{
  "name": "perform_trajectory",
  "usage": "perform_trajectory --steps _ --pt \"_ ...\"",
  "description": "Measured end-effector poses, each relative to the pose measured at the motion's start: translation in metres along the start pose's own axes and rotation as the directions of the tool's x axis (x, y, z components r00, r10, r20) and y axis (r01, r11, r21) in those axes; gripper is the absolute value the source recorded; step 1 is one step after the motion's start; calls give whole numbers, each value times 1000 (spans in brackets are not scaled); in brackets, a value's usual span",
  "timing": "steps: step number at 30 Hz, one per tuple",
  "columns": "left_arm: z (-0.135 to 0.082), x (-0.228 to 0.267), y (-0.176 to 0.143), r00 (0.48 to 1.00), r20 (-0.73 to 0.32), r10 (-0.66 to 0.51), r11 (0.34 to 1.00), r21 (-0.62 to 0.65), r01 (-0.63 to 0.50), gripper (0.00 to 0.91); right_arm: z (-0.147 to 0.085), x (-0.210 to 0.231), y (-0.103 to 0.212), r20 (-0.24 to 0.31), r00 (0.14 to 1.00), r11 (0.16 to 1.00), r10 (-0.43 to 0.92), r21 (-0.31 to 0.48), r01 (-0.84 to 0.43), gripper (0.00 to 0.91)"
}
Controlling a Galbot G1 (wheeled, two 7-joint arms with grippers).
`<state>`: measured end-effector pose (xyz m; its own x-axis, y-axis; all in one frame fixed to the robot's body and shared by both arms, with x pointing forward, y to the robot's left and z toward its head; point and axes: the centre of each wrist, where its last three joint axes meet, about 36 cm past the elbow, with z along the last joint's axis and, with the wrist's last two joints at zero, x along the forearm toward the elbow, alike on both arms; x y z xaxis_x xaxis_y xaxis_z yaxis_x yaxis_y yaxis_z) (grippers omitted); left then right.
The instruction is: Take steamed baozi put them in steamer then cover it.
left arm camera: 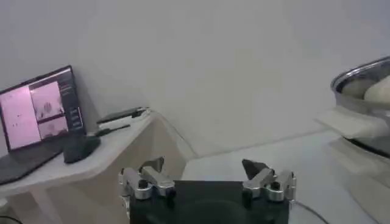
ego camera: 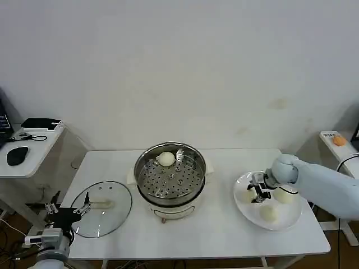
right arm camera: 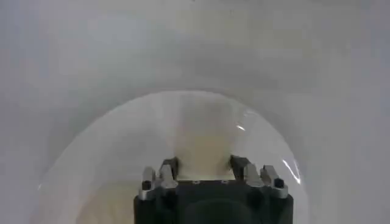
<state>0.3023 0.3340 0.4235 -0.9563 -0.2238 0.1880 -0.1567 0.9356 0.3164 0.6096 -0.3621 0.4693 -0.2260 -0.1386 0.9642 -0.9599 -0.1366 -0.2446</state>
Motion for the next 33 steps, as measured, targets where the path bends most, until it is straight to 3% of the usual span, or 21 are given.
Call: perform_trajectory --steps 8,16,24,33 --pt "-5 -1 1 1000 5 6 1000 -9 -6 907 -9 44 -25 25 997 998 71 0 -71 574" --pt "-6 -4 6 1000 6 2 1000 -17 -2 907 -51 118 -75 84 977 980 195 30 -198 574" --pt "0 -4 6 1000 -8 -1 1000 -8 1 907 -134 163 -106 194 950 962 243 76 -262 574" --pt "1 -3 4 1000 -13 -7 1000 -11 6 907 -244 145 -118 307 933 968 187 103 -228 574"
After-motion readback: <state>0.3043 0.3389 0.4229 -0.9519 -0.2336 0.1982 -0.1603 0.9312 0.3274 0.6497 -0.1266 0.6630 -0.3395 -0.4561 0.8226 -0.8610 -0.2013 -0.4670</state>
